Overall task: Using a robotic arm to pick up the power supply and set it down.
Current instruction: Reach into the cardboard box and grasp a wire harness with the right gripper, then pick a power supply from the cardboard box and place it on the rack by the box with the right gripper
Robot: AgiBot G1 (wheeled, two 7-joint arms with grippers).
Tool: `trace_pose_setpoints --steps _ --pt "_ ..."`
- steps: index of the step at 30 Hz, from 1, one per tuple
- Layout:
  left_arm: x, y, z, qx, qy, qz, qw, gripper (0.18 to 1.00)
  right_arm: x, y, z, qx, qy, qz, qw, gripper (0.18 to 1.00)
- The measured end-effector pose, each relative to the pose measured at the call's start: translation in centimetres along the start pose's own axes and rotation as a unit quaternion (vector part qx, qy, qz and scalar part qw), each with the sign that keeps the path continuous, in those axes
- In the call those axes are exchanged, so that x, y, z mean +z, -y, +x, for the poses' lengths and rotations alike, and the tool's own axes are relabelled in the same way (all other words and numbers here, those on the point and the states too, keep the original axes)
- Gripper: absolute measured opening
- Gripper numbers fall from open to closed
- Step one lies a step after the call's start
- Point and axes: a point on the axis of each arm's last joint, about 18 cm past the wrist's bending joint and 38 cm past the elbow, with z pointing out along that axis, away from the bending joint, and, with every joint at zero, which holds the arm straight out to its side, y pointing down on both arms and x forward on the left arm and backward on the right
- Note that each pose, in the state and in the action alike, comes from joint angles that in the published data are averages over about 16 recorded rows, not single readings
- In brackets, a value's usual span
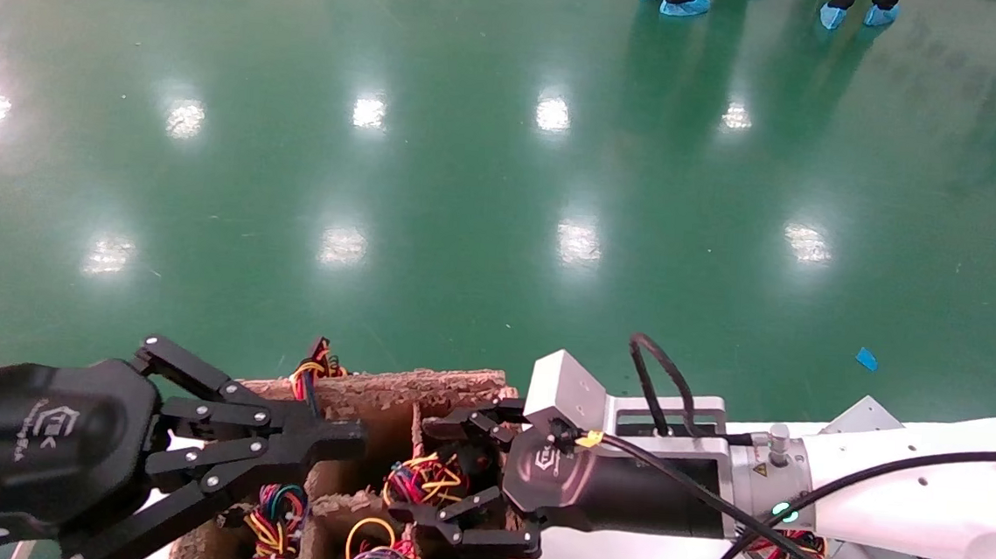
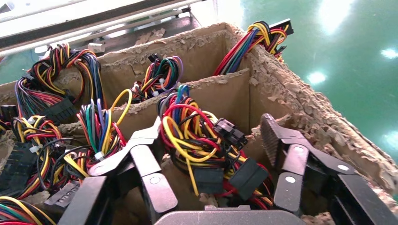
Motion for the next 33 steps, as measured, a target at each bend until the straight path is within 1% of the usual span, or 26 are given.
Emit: trace_pose_setpoints --steps 4,14,20,26,33 --pt "0.0 0.0 0.0 0.0 0.0 0.0 1.0 0.191 -0.2 -0.2 0.0 0.0 -0.002 0.0 1.0 0.718" --pt "0.0 0.0 0.0 0.0 0.0 0.0 1.0 0.191 -0.6 -0.5 0.1 0.005 -0.006 0.006 1.0 0.473" --pt "0.0 0.0 0.0 0.0 0.0 0.0 1.0 0.191 -0.7 -0.4 0.2 0.013 -0.008 0.018 1.0 0.37" --pt "0.0 0.0 0.0 0.0 0.0 0.0 1.0 0.191 -1.3 0.3 0.4 0.036 -0.015 0.05 0.998 0.314" --pt "0.0 0.0 0.0 0.0 0.0 0.0 1.0 0.191 -3.1 2.1 1.0 0.07 -0.025 0.112 0.991 0.297"
